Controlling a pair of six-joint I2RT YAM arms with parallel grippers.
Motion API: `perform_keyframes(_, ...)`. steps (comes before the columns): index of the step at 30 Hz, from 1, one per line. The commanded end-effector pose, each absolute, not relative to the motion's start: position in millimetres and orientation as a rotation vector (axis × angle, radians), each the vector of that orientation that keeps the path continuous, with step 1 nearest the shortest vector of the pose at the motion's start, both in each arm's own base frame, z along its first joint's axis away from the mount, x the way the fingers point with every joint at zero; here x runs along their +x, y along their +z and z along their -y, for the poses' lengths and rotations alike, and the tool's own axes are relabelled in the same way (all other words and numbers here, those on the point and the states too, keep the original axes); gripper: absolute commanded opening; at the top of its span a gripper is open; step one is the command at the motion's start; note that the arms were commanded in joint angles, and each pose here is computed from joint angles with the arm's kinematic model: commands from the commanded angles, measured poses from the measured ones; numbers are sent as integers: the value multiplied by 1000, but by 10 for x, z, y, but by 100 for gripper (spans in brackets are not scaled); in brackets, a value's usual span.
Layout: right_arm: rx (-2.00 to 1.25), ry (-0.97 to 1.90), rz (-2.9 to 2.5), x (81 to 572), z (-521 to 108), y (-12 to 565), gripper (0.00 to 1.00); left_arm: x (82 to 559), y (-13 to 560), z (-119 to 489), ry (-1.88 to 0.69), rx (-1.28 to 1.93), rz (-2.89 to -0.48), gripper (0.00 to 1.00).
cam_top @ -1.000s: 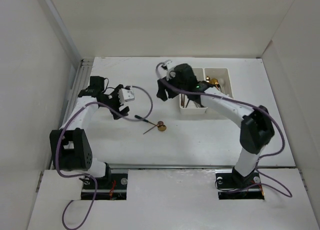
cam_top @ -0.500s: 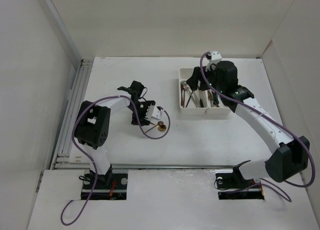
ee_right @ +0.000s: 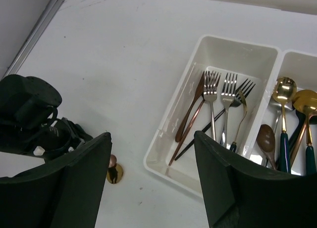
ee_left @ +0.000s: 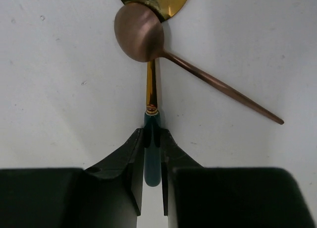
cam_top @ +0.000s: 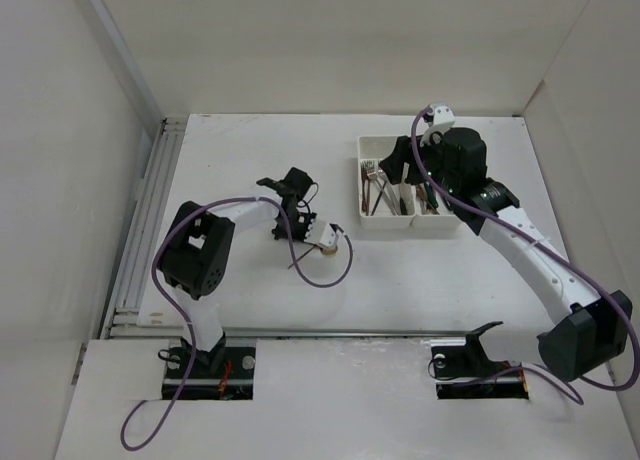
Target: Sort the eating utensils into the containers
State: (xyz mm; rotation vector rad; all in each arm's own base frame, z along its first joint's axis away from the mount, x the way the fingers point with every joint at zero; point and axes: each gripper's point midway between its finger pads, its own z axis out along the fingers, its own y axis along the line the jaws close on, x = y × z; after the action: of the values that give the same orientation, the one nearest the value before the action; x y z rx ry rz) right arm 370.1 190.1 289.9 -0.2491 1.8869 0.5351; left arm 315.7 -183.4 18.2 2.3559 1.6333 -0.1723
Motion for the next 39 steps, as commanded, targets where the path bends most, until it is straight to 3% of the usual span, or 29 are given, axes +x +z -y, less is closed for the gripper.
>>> perform_keyframes(1, -230, 522, -1835, 3699, -1840, 3047, 73, 3017, -123, 1636, -208, 2364, -1818, 0)
perform_keyframes(8, -230, 522, -1835, 3699, -1840, 3047, 73, 3280, 186, 1497, -112, 2097, -2073, 0)
perform_keyframes(10, -230, 522, -1835, 3699, -1840, 3047, 73, 3586, 436, 1449, 98, 1867, -2109, 0)
perform_keyframes(13, -230, 522, -1835, 3720, -1849, 3055, 73, 3885, 788, 1361, 365, 1639, -2068, 0)
perform_keyframes(20, -251, 534, -1821, 3753, -1894, 3129, 73, 4173, 1231, 1103, 654, 1325, -2002, 0)
perform_keyframes(23, -250, 535, -1812, 3758, -1896, 3173, 73, 4239, 1364, 1090, 648, 1235, -1977, 0)
perform_keyframes(29, -257, 542, -1821, 3745, -1908, 3130, 73, 4371, 1571, 1241, 516, 1091, -1972, 0)
perform_keyframes(33, -196, 525, -1815, 3759, -1840, 3179, 73, 4386, 1969, 1670, 127, 1015, -1945, 0)
perform_keyframes(39, 30, 456, -1789, 3792, -1547, 3280, 73, 4079, 2582, 2786, -787, 811, -1909, 0)
